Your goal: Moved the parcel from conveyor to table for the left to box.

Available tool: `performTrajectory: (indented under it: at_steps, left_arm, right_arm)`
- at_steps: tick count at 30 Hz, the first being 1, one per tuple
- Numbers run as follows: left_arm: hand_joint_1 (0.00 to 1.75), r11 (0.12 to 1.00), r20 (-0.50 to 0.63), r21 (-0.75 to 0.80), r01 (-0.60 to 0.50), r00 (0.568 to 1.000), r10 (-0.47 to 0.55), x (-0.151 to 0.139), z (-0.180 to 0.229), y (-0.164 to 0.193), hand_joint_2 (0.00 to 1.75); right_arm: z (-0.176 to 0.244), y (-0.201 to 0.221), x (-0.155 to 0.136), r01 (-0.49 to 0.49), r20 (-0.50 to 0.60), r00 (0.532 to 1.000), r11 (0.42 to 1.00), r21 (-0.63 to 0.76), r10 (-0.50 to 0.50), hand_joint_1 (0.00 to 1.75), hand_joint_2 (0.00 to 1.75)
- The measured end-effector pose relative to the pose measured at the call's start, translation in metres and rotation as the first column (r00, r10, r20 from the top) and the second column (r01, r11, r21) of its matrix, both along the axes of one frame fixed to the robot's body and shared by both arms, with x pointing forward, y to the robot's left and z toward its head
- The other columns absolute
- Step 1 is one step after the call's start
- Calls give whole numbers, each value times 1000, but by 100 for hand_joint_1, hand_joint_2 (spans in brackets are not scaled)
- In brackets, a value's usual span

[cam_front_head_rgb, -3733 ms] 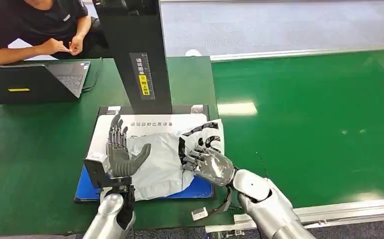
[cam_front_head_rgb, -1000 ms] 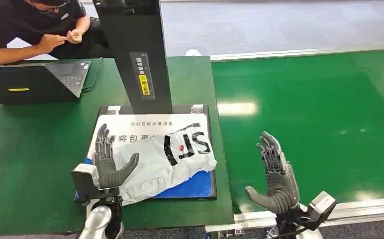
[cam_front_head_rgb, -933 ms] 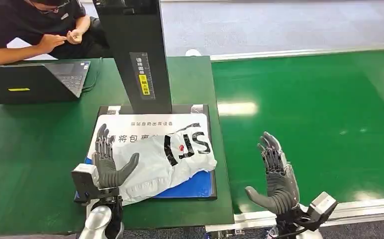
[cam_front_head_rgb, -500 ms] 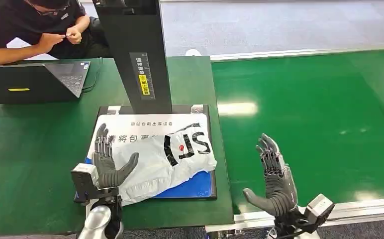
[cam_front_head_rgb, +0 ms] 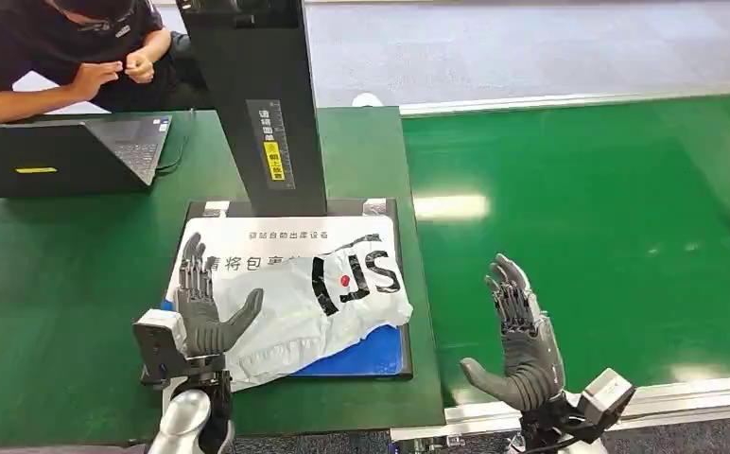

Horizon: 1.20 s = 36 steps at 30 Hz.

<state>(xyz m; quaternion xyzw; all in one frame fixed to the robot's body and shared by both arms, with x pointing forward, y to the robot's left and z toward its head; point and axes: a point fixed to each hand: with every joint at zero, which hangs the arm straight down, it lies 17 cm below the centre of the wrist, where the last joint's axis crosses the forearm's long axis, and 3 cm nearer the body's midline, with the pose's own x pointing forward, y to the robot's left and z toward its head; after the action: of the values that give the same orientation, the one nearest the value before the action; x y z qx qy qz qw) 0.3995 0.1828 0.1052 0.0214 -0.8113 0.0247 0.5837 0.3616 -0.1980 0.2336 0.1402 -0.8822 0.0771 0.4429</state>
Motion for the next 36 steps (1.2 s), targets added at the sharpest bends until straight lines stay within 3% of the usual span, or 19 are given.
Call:
performTrajectory:
  at_steps: [36]
  left_arm:
    - [0,1000,3,1,0,1000,0,0,1,0,175]
  right_arm:
    - [1,0,-1,-1,9,1000,1000,-4,1,0,175]
